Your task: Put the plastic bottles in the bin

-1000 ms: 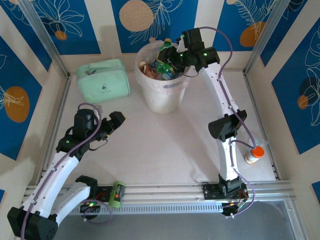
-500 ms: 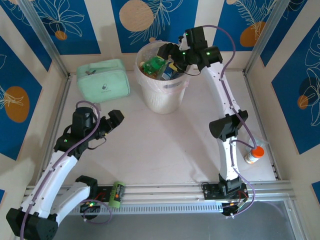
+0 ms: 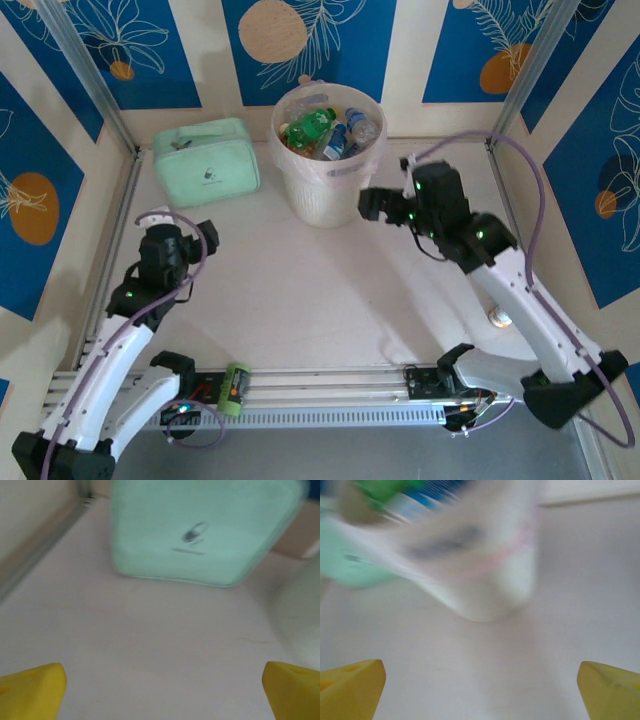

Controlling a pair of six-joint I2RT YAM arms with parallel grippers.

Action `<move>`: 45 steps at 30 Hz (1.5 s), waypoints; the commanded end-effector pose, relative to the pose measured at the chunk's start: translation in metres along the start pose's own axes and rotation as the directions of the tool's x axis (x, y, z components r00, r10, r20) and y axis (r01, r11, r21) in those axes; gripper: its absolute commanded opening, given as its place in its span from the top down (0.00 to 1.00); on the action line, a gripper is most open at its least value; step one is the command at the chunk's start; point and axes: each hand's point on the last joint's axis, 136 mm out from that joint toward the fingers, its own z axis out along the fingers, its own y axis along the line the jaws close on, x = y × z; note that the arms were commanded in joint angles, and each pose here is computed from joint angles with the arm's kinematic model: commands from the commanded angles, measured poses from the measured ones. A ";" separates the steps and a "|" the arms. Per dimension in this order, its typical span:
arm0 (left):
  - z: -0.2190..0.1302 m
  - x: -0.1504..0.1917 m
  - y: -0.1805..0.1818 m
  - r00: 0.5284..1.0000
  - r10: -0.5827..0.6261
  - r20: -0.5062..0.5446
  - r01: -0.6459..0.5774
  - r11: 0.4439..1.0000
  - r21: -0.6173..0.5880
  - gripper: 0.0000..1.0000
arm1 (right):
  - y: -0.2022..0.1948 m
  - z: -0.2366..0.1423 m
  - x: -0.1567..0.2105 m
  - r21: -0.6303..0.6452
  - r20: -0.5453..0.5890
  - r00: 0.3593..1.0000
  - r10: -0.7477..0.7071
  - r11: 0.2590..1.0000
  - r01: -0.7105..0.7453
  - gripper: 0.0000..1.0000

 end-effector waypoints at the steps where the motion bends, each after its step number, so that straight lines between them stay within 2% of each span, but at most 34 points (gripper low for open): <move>1: 0.027 0.002 0.040 0.965 0.206 0.161 -0.161 0.953 -0.255 0.00 | -0.080 0.038 0.037 0.299 0.030 0.999 -0.028 0.954 0.018 0.01; 4: 0.051 0.017 0.048 0.965 0.214 0.153 -0.170 0.952 -0.256 0.00 | -0.137 0.053 0.071 0.435 0.069 0.993 0.098 0.893 -0.118 0.01; 6: 0.066 0.022 0.057 0.974 0.185 0.129 -0.147 0.955 -0.259 0.00 | -0.158 0.065 0.085 0.474 0.111 0.986 0.123 0.865 -0.162 0.01; 7: 0.074 0.027 0.061 0.976 0.182 0.117 -0.144 0.951 -0.274 0.00 | -0.167 0.070 0.085 0.499 0.158 0.983 0.097 0.851 -0.164 0.01; 8: 0.081 0.032 0.064 0.975 0.192 0.110 -0.154 0.946 -0.285 0.00 | -0.174 0.067 0.089 0.527 0.143 0.984 0.109 0.833 -0.169 0.01; 12: 0.102 0.040 0.058 0.970 0.216 0.108 -0.183 0.949 -0.256 0.00 | -0.190 0.072 0.063 0.594 0.236 0.971 -0.032 0.796 -0.118 0.01; 15: 0.113 0.034 0.051 0.968 0.181 0.171 -0.143 0.966 -0.214 0.00 | -0.208 0.094 0.086 0.613 0.171 0.984 -0.053 0.788 -0.064 0.01; 17: 0.120 0.037 0.049 0.973 0.144 0.182 -0.112 0.978 -0.178 0.00 | -0.214 0.101 0.097 0.589 0.137 0.990 -0.014 0.805 -0.071 0.01; 18: 0.125 0.037 0.050 0.970 0.132 0.202 -0.097 0.980 -0.176 0.00 | -0.206 0.106 0.087 0.514 0.189 0.981 -0.040 0.855 -0.064 0.01; 20: 0.131 0.040 0.038 0.972 0.160 0.172 -0.142 0.983 -0.116 0.00 | -0.192 0.106 0.078 0.376 0.277 0.958 -0.069 0.926 -0.042 0.01; 22: 0.134 0.040 0.023 0.962 0.200 0.187 -0.194 0.980 -0.053 0.00 | -0.194 0.104 0.073 0.269 0.348 0.938 -0.013 0.959 -0.086 0.01; 24: 0.139 0.055 -0.002 0.951 0.256 0.176 -0.273 0.958 0.084 0.00 | -0.195 0.110 0.070 0.209 0.379 0.925 0.006 0.974 -0.092 0.01; 26: 0.143 0.056 -0.006 0.939 0.259 0.227 -0.286 0.953 0.095 0.00 | -0.180 0.135 0.079 0.135 0.359 0.932 -0.049 0.991 0.000 0.01; 27: 0.143 0.062 -0.003 0.953 0.257 0.160 -0.274 0.956 0.101 0.00 | -0.170 0.150 0.076 0.144 0.357 0.927 -0.116 0.987 0.068 0.01; 28: 0.145 0.059 -0.003 0.951 0.259 0.170 -0.277 0.957 0.090 0.00 | -0.169 0.158 0.082 0.178 0.286 0.949 -0.135 0.980 0.086 0.01; 29: 0.145 0.056 -0.005 0.942 0.258 0.213 -0.282 0.955 0.091 0.00 | -0.177 0.156 0.080 0.178 0.250 0.964 -0.085 0.983 0.041 0.01; 30: 0.143 0.059 -0.004 0.948 0.254 0.191 -0.276 0.956 0.100 0.00 | -0.178 0.153 0.076 0.134 0.310 0.949 -0.066 0.991 0.026 0.01; 32: 0.145 0.057 -0.003 0.946 0.259 0.193 -0.280 0.956 0.087 0.00 | -0.180 0.155 0.081 0.150 0.261 0.964 -0.055 0.989 0.016 0.01; 38: 0.146 0.057 -0.007 0.940 0.283 0.188 -0.301 0.951 0.074 0.00 | -0.179 0.155 0.078 0.186 0.274 0.958 -0.087 0.982 0.036 0.01; 45: 0.148 0.062 -0.022 0.933 0.316 0.172 -0.343 0.926 0.156 0.00 | -0.178 0.156 0.078 0.186 0.274 0.958 -0.089 0.982 0.038 0.01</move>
